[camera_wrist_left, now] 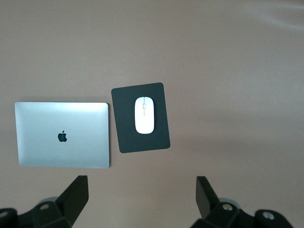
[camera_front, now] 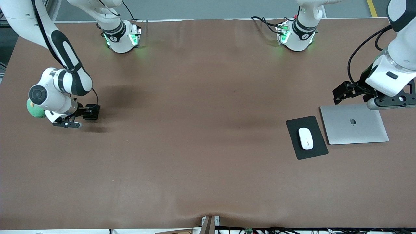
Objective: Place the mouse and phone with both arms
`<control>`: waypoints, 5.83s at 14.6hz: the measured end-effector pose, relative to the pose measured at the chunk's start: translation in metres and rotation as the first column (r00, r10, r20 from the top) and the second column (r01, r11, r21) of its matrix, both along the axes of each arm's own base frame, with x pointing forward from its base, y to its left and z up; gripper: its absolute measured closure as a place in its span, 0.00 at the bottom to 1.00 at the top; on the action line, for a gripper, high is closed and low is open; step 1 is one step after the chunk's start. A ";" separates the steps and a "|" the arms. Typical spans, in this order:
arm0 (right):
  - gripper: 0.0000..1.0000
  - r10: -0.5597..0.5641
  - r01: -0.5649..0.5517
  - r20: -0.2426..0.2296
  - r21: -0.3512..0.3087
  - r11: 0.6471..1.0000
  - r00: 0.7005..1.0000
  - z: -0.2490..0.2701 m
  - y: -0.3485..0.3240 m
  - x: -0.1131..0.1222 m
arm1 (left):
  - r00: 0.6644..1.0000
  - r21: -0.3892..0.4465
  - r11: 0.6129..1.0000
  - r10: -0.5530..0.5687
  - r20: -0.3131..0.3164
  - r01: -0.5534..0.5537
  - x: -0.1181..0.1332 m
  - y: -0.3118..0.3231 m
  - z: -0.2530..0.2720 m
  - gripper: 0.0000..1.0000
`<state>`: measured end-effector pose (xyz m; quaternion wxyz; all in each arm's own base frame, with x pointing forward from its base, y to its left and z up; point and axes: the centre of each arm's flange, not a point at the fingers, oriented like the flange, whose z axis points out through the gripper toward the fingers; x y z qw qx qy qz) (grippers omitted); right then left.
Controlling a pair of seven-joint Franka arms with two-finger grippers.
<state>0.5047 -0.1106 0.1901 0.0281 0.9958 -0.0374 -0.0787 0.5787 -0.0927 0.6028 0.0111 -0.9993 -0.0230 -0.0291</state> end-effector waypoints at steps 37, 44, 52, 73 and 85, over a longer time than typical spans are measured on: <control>0.00 0.046 -0.042 -0.064 0.067 0.997 0.997 0.399 0.028 0.074 | 0.999 -0.010 0.999 -0.033 -0.042 0.033 -0.015 0.018 0.016 0.00; 0.00 -0.096 0.098 -0.046 0.051 0.994 0.994 0.439 0.065 0.045 | 0.999 -0.009 0.999 -0.036 -0.041 0.035 -0.016 0.016 0.018 0.00; 0.00 -0.181 0.181 0.000 0.075 0.981 0.983 0.437 0.089 0.016 | 0.999 -0.008 0.999 -0.033 -0.021 0.033 -0.019 0.017 0.028 0.00; 0.00 0.009 -0.010 0.016 0.102 0.995 1.000 0.436 0.097 0.017 | 1.000 -0.009 0.999 -0.031 -0.004 0.031 -0.018 0.022 0.036 0.00; 0.00 0.023 -0.025 0.017 0.109 0.994 1.000 0.435 0.080 0.016 | 1.000 -0.010 0.999 -0.030 -0.005 0.030 -0.017 0.023 0.035 0.00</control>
